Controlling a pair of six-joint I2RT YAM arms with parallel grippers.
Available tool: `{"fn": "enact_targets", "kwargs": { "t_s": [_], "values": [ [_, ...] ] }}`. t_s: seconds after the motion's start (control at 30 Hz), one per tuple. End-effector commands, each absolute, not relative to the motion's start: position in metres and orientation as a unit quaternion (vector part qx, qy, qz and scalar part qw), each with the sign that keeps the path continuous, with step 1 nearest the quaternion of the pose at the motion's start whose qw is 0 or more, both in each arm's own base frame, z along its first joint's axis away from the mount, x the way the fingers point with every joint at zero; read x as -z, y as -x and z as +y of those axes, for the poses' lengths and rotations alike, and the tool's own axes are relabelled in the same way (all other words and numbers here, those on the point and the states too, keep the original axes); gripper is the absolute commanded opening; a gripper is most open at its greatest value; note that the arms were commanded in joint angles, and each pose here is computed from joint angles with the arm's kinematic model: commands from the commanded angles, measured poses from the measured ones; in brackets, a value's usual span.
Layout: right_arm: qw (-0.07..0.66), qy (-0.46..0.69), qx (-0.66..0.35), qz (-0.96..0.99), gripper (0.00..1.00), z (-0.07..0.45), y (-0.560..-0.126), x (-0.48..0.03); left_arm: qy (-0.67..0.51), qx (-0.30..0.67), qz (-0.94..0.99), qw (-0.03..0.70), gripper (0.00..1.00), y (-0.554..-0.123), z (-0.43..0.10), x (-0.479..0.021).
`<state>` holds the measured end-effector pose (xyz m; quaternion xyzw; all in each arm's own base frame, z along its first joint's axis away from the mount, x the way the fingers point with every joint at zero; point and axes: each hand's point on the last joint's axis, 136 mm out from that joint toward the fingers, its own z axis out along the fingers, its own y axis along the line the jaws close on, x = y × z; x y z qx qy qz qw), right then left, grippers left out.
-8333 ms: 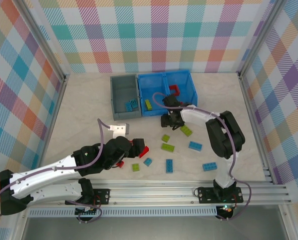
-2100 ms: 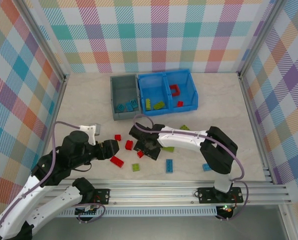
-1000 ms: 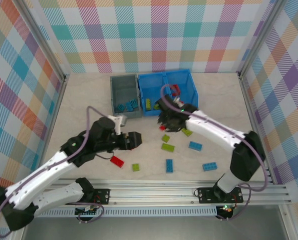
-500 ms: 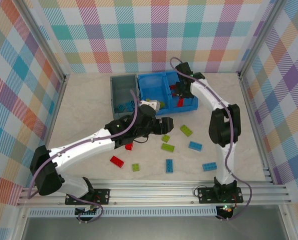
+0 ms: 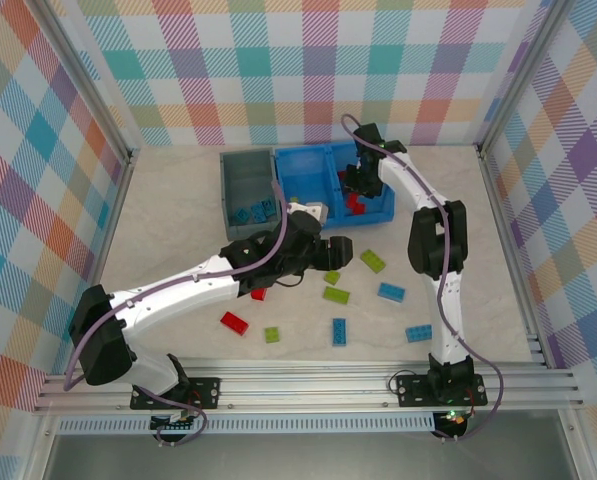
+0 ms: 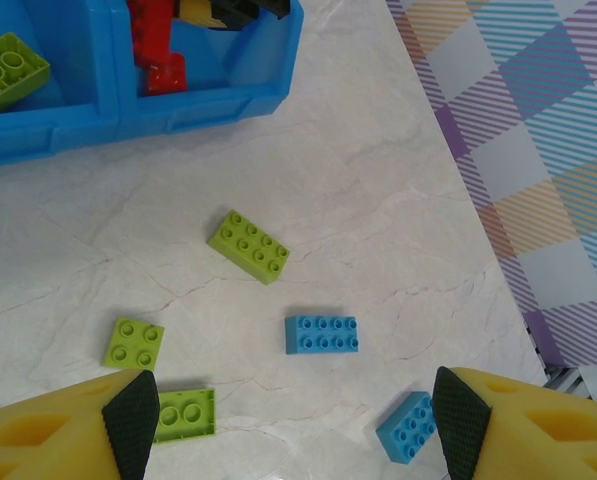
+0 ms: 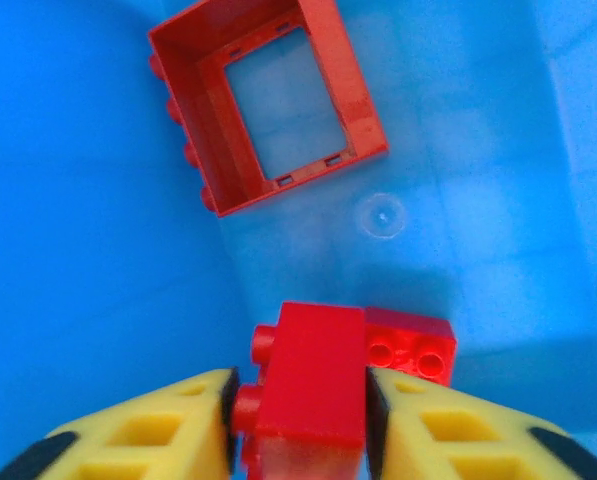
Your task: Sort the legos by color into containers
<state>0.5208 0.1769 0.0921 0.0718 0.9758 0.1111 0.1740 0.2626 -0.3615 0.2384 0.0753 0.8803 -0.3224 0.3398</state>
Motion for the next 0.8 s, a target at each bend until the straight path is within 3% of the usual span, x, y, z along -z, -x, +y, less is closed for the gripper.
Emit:
{"fn": "enact_targets", "kwargs": {
  "t_s": [0.0, 0.13, 0.47, 0.63, 0.77],
  "values": [
    [0.161, -0.076, -0.13, 0.975, 0.48, 0.177, -0.517, -0.1, -0.085, 0.324, 0.872, 0.356, 0.75, -0.261, -0.367, -0.249],
    [0.185, -0.075, -0.13, 0.971, 0.6, 0.173, -0.514, -0.127, -0.082, 0.309, 0.878, 0.357, 0.75, -0.258, -0.359, -0.248],
    [0.277, -0.062, -0.14, 0.949, 0.6, 0.161, -0.479, -0.242, -0.04, 0.272, 0.9, 0.338, 0.73, -0.246, -0.328, -0.241],
    [0.278, -0.037, -0.138, 0.95, 0.6, 0.161, -0.416, -0.274, -0.056, 0.252, 0.927, 0.271, 0.73, -0.222, -0.327, -0.209],
    [0.232, -0.009, -0.134, 0.964, 0.64, 0.163, -0.332, -0.266, -0.078, 0.22, 0.949, 0.21, 0.74, -0.185, -0.34, -0.167]
  ]
}}
